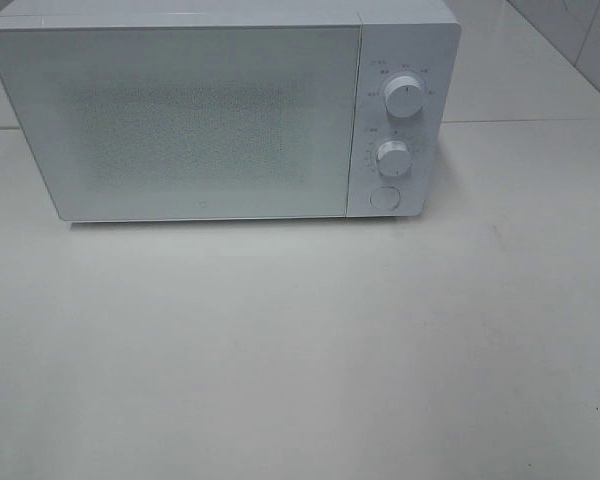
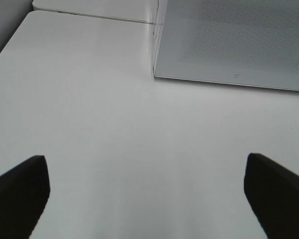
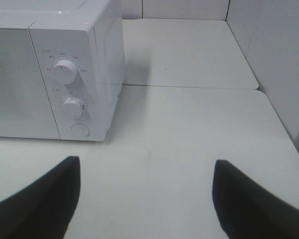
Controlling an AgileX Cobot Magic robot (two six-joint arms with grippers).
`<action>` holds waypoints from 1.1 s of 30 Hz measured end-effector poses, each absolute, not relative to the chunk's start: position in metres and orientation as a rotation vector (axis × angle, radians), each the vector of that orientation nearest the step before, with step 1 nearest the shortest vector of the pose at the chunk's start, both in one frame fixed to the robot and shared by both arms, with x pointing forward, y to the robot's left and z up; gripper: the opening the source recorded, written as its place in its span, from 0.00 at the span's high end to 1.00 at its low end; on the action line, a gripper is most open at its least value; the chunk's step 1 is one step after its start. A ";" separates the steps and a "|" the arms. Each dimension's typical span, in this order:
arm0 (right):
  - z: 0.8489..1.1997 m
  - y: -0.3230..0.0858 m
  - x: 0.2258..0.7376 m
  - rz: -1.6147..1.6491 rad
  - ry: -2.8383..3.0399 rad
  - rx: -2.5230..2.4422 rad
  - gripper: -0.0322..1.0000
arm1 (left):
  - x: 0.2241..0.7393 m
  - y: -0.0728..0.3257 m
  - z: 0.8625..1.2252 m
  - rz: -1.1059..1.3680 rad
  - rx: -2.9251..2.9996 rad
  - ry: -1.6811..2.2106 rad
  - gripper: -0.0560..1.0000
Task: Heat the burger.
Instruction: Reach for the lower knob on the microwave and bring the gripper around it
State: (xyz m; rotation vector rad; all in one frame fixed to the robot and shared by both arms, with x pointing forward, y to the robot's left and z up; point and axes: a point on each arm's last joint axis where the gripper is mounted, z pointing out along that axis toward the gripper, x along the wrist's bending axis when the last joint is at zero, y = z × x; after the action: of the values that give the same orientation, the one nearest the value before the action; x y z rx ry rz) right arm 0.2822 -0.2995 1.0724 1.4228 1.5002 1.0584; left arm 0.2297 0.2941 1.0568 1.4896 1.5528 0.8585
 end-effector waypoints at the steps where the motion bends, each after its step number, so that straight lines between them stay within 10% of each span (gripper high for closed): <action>1: 1.072 -0.299 0.282 1.058 1.500 1.423 0.29 | 0.230 0.294 1.057 0.859 1.490 1.553 0.02; 33: 1.054 -0.279 0.404 1.047 1.599 1.424 0.29 | 0.230 0.294 1.057 0.857 1.488 1.551 0.02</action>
State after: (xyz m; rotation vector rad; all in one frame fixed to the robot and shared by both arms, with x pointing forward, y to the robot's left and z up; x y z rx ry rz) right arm 0.4043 -0.2794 1.0535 1.4244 1.5985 1.0470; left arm 0.2297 0.2940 1.0569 1.4885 1.5514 0.8571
